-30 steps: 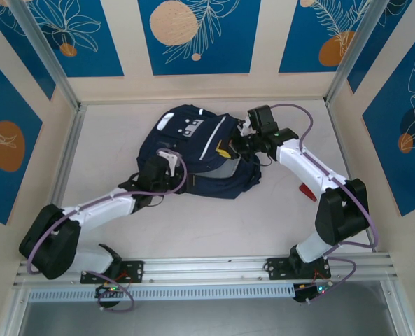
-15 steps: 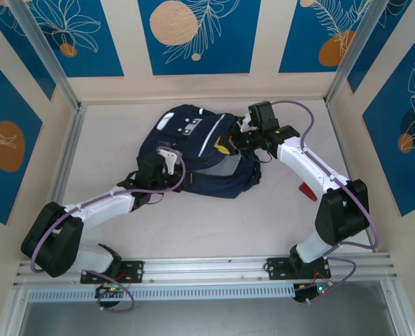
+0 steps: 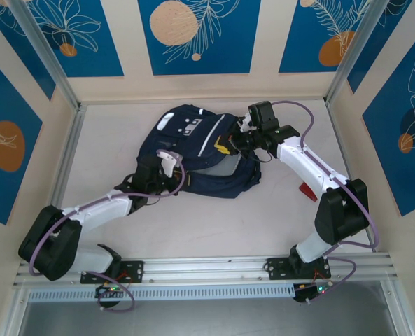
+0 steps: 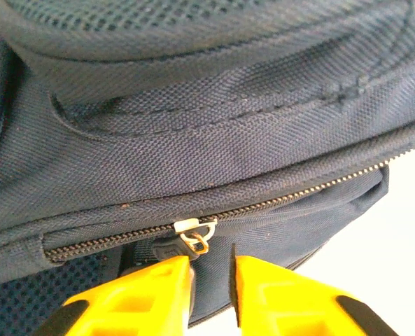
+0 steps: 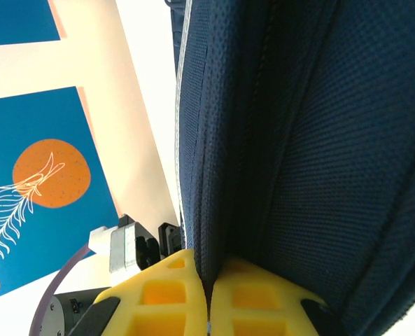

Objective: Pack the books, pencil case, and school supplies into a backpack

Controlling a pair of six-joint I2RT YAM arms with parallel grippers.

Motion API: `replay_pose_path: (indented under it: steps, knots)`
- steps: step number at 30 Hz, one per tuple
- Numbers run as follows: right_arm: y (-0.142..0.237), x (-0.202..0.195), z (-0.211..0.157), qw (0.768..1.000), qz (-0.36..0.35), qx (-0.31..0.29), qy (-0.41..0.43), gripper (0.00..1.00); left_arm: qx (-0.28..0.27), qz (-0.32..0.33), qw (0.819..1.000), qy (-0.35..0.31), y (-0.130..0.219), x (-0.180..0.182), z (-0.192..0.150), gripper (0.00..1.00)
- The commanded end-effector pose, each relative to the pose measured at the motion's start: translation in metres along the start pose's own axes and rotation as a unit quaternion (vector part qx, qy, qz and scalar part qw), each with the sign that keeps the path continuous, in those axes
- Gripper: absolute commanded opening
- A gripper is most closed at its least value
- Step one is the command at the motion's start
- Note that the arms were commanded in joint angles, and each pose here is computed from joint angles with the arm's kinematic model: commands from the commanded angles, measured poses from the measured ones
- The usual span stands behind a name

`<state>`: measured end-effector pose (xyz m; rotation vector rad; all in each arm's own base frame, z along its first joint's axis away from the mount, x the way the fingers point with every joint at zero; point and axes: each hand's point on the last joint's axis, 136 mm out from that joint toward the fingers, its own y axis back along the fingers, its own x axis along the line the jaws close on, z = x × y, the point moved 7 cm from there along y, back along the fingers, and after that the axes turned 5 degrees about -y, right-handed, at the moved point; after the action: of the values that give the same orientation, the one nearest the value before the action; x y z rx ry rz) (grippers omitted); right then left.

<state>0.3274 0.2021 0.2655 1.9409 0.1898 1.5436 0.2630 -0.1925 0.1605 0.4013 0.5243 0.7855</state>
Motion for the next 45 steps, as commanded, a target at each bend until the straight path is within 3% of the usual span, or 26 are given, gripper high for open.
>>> replay_pose_path:
  steps: [1,5,9,21,30,42,45]
  knots:
    - [0.014,0.032,-0.001,0.998,0.057,0.007,0.035,0.00,-0.023,0.005,1.000,-0.013,0.003,0.005,0.006,0.32]
    - [0.014,0.032,-0.001,0.998,0.057,0.007,0.035,0.00,-0.021,0.018,1.000,-0.015,0.000,0.011,0.007,0.39]
    - [0.014,0.033,-0.002,0.998,0.058,0.007,0.036,0.00,-0.021,0.005,1.000,-0.014,-0.003,0.015,0.009,0.39]
    - [0.011,0.028,0.000,0.998,0.047,0.003,0.031,0.00,-0.032,-0.043,0.998,-0.038,-0.005,0.005,0.014,0.00]
    - [0.000,0.023,0.005,0.999,0.039,0.004,0.024,0.00,-0.028,-0.071,0.996,-0.047,0.008,-0.012,0.008,0.00]
    - [-0.014,0.020,0.003,0.999,0.035,0.016,0.018,0.00,-0.030,-0.107,0.991,-0.068,0.012,-0.061,0.003,0.00]
    - [-0.015,0.019,0.002,0.999,0.034,0.018,0.018,0.00,-0.031,-0.065,0.996,-0.060,0.013,-0.057,0.005,0.00]
